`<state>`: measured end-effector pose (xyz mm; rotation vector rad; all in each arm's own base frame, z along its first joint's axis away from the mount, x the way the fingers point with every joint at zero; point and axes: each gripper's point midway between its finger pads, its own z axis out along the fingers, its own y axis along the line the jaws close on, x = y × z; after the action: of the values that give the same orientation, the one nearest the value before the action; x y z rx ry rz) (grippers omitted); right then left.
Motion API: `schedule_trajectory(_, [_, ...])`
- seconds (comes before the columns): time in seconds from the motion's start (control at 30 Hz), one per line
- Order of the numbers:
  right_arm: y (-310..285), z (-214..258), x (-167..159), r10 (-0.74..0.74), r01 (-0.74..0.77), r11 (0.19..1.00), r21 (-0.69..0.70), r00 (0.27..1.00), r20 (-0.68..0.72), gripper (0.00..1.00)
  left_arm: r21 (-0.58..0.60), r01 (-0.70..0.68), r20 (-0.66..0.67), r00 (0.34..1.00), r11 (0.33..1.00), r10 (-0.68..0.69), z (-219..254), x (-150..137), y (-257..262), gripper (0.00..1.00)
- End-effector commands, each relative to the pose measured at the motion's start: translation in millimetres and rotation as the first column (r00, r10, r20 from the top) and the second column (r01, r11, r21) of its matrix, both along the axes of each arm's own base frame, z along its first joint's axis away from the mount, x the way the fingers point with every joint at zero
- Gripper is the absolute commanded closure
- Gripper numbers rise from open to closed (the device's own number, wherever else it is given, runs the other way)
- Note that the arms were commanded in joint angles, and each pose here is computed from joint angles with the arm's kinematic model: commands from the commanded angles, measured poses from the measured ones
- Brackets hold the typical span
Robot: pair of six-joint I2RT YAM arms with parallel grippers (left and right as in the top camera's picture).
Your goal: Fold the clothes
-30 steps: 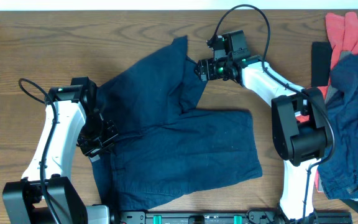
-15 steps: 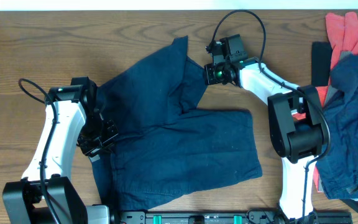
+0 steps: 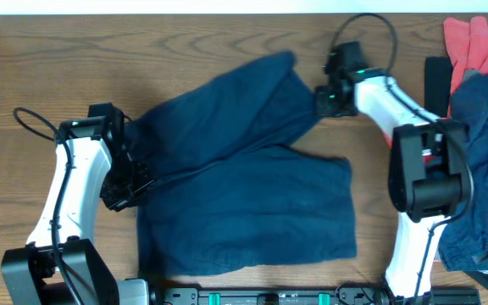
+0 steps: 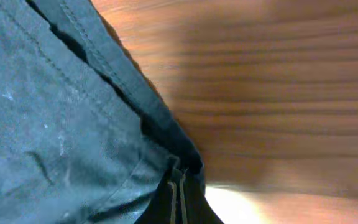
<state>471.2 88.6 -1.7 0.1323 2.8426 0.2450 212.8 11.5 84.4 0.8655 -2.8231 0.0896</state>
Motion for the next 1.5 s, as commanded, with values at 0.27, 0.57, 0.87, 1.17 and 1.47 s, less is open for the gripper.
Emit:
schedule_trajectory(0.27, [-58, -20, -14, -0.13, 0.122, 0.987, -0.101, 0.989, -0.073, 0.99, 0.022, -0.016, 0.106, 0.994, 1.0, 0.014, -8, 26, 7, 0.94])
schedule_trajectory(0.57, [-57, -22, -27, -0.127, 0.115, 0.988, -0.099, 0.983, -0.129, 0.98, -0.197, 0.062, 0.184, 0.983, 0.978, -0.025, -6, 41, -29, 0.47])
schedule_trajectory(0.87, [-56, -9, -29, -0.129, 0.118, 0.989, -0.091, 0.984, -0.125, 0.53, -0.458, 0.183, 0.191, 0.976, 0.87, -0.105, -34, 47, -74, 0.44])
schedule_trajectory(1.17, [-58, 40, -30, -0.132, 0.127, 0.988, -0.085, 0.99, -0.055, 0.52, -0.546, 0.269, 0.257, 0.955, 0.794, -0.148, -54, 66, -105, 0.51])
schedule_trajectory(1.47, [-62, 53, -87, -0.135, 0.108, 0.987, -0.119, 0.96, -0.246, 0.53, -0.469, 0.255, 0.247, 0.957, 0.846, -0.152, -24, 77, -80, 0.94])
